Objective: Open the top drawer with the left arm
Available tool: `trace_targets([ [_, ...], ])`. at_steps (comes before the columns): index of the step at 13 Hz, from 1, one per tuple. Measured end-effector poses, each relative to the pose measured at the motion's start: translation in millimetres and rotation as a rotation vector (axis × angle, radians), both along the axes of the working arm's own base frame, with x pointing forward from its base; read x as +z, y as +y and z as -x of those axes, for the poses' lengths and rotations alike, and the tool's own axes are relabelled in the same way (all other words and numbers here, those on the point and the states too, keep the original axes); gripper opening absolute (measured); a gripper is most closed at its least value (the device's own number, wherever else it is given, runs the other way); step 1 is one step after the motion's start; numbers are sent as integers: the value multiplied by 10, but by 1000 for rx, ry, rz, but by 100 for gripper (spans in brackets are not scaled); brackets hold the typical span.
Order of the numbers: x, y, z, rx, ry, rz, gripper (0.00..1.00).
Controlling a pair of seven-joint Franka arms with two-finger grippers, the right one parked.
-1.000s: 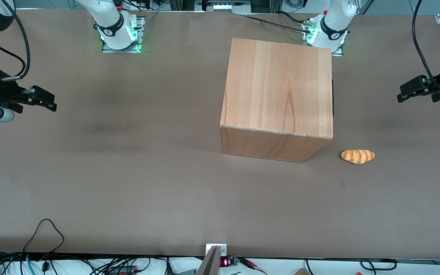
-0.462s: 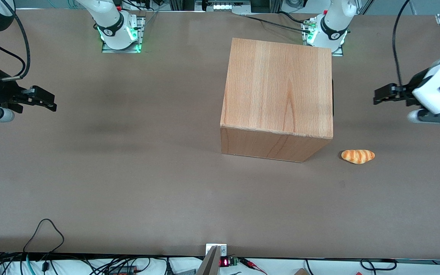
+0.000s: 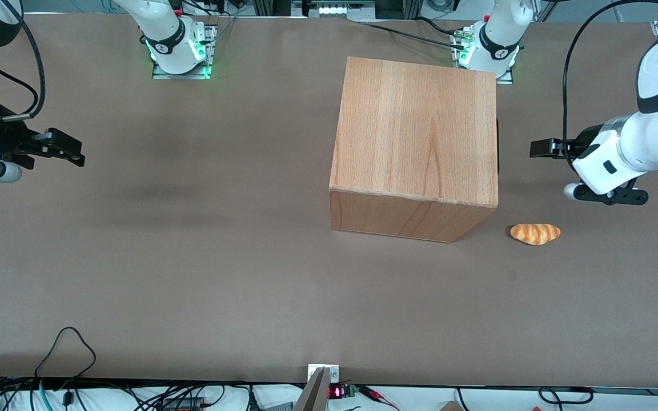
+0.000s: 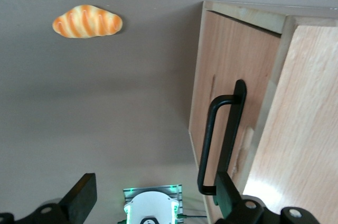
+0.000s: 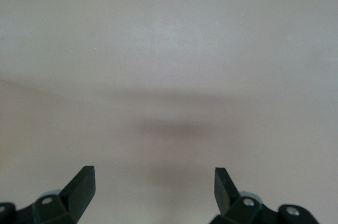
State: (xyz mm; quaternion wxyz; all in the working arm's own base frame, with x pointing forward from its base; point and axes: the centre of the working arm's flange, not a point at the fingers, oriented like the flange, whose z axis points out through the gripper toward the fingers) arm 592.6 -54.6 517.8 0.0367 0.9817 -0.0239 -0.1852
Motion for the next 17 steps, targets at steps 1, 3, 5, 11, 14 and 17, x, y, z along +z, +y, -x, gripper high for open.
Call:
trace_targets([
  [1,-16,-8,-4,1,4,6,100],
  [3,-61,-24,-10,-15,15,13,100],
  [5,-112,-20,-23,-29,24,20,100],
  [11,-289,22,-41,-60,71,68,100],
  [14,-508,165,-22,-77,113,154,100],
  [17,-681,257,33,-122,142,201,100],
])
